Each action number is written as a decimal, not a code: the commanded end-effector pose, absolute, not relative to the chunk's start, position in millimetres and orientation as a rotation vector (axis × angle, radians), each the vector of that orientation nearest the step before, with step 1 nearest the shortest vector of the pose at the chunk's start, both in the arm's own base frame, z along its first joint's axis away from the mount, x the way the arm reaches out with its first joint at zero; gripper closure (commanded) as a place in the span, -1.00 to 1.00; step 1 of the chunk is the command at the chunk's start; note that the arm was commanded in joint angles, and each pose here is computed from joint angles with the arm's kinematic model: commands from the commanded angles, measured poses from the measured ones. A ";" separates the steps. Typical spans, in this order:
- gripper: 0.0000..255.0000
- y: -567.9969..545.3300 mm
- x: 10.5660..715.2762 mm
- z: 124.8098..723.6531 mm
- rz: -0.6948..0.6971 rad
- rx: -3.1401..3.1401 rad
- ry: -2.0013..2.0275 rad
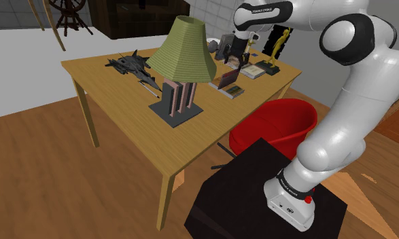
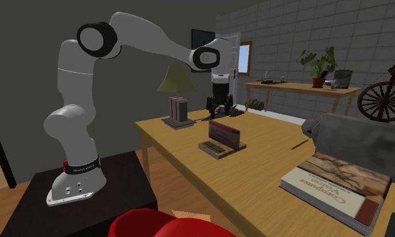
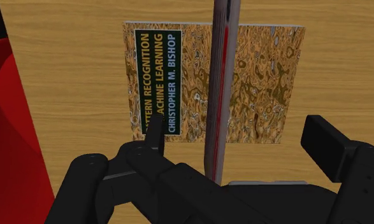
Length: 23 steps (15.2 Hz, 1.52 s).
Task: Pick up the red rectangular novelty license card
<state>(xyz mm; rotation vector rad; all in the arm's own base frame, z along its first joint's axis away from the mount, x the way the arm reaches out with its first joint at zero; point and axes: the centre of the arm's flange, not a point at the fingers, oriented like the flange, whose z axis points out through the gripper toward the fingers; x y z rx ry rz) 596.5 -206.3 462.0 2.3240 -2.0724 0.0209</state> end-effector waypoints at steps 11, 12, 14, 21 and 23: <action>1.00 -210.1 597.9 428.9 0.024 2.313 -2.085; 1.00 -210.2 597.9 428.9 0.024 2.313 -2.085; 1.00 -210.2 597.9 428.9 0.024 2.313 -2.085; 1.00 -210.1 596.6 449.8 0.024 2.313 -2.085; 1.00 -210.1 596.6 460.3 0.024 2.313 -2.085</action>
